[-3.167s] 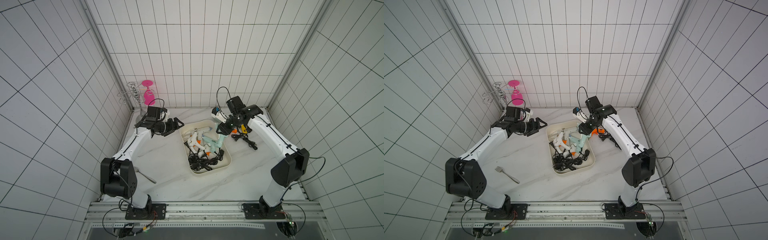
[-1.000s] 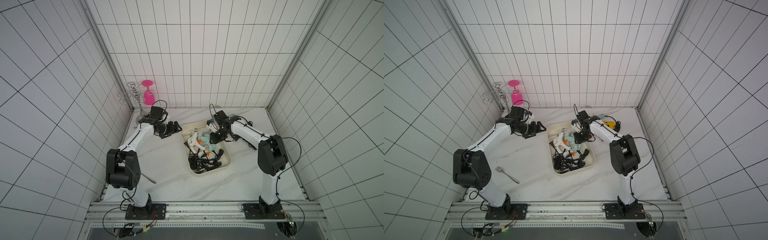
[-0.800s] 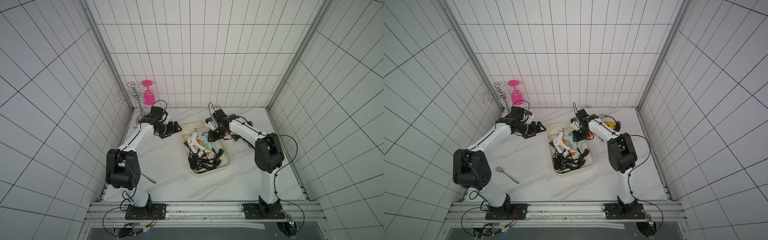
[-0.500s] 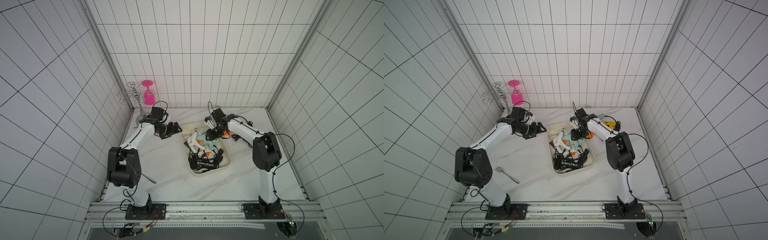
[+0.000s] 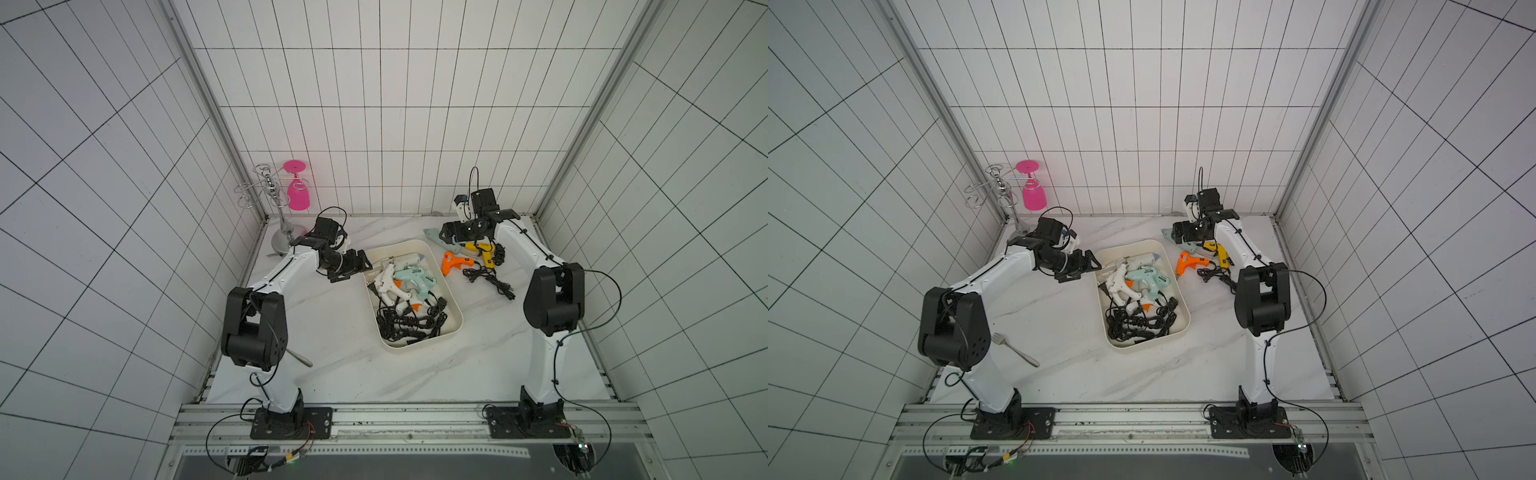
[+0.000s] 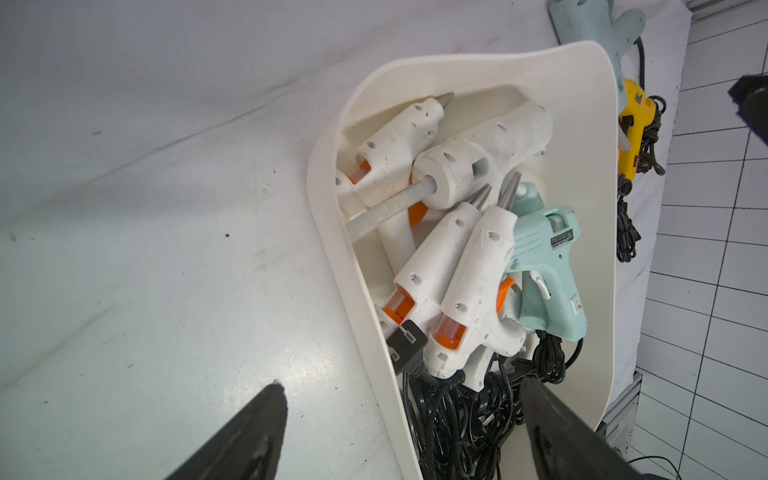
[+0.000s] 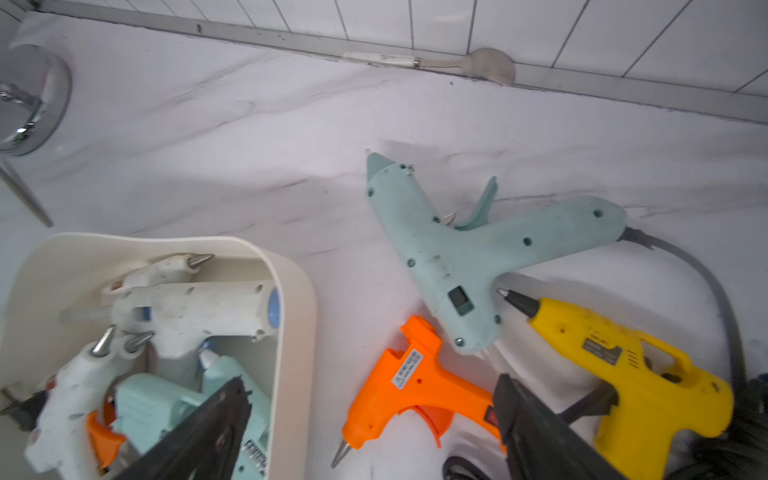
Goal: Put the hot melt glue gun into the storage box
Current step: Pick up the hot melt adhesive gun from the center of the board.
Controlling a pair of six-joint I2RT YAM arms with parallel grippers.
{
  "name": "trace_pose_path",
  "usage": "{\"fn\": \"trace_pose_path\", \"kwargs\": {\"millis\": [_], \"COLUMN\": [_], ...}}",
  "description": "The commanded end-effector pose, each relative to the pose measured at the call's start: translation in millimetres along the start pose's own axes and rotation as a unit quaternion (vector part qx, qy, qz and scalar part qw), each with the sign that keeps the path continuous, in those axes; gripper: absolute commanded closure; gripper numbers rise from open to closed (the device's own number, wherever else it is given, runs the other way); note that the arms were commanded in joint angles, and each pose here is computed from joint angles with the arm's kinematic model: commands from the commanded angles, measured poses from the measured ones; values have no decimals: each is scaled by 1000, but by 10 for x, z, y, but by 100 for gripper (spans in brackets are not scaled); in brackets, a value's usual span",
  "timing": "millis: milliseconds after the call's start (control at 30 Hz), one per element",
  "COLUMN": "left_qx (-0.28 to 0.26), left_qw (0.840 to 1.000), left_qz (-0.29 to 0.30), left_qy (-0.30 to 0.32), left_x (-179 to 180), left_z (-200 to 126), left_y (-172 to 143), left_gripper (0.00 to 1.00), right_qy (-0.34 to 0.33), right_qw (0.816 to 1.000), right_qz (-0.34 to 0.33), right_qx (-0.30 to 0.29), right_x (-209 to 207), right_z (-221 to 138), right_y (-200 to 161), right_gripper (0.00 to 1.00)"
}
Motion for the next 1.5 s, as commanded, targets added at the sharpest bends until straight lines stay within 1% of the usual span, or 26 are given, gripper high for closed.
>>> {"fn": "trace_pose_path", "kwargs": {"millis": [0, 167, 233, 300, 467, 600, 800, 967, 1133, 1200, 1267, 1467], "left_qx": [15, 18, 17, 19, 23, 27, 31, 34, 38, 39, 40, 34], "left_qw": [1000, 1000, 1000, 999, 999, 999, 999, 999, 999, 999, 999, 999], "left_qz": [8, 7, 7, 6, 1, -2, -2, -2, -5, -5, -7, 0], "left_qy": [4, 15, 21, 25, 32, 33, 32, 29, 29, 28, 28, 24], "left_x": [2, 49, 80, 114, 166, 167, 180, 180, 216, 224, 248, 236], "left_z": [99, 114, 116, 126, 155, 173, 192, 207, 229, 231, 242, 218], "left_y": [-60, -85, -96, -110, -107, -92, -96, -102, -139, -160, -182, -189], "left_gripper": [11, 11, 11, 11, 11, 11, 11, 11, 11, 11, 11, 12], "right_qy": [-1, 13, 14, 18, 28, 31, 41, 44, 29, 27, 29, 31], "right_qw": [999, 996, 994, 993, 992, 991, 986, 984, 981, 982, 983, 987], "right_qz": [-29, -74, -77, -75, -74, -72, -62, -64, -80, -79, -81, -97], "right_qx": [32, 52, 78, 89, 96, 106, 149, 162, 173, 168, 161, 126], "right_x": [-125, -259, -320, -373, -404, -404, -384, -343, -285, -258, -192, 79], "right_z": [260, 504, 597, 669, 766, 771, 821, 843, 874, 884, 886, 756], "right_y": [-98, -172, -292, -359, -379, -420, -594, -638, -645, -609, -555, -271], "right_gripper": [2, 2, 3, 3, 8, 15, 25, 38, 49, 56, 59, 61]}}
Point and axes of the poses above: each gripper's point midway between its finger pads, its own z axis out along the fingers, its own x axis along the line the jaws close on, y = z × x, the point moved 2 cm from there along -z, back along the fingers, and after that the axes turned 14 degrees about -z, right-handed, at the moved point
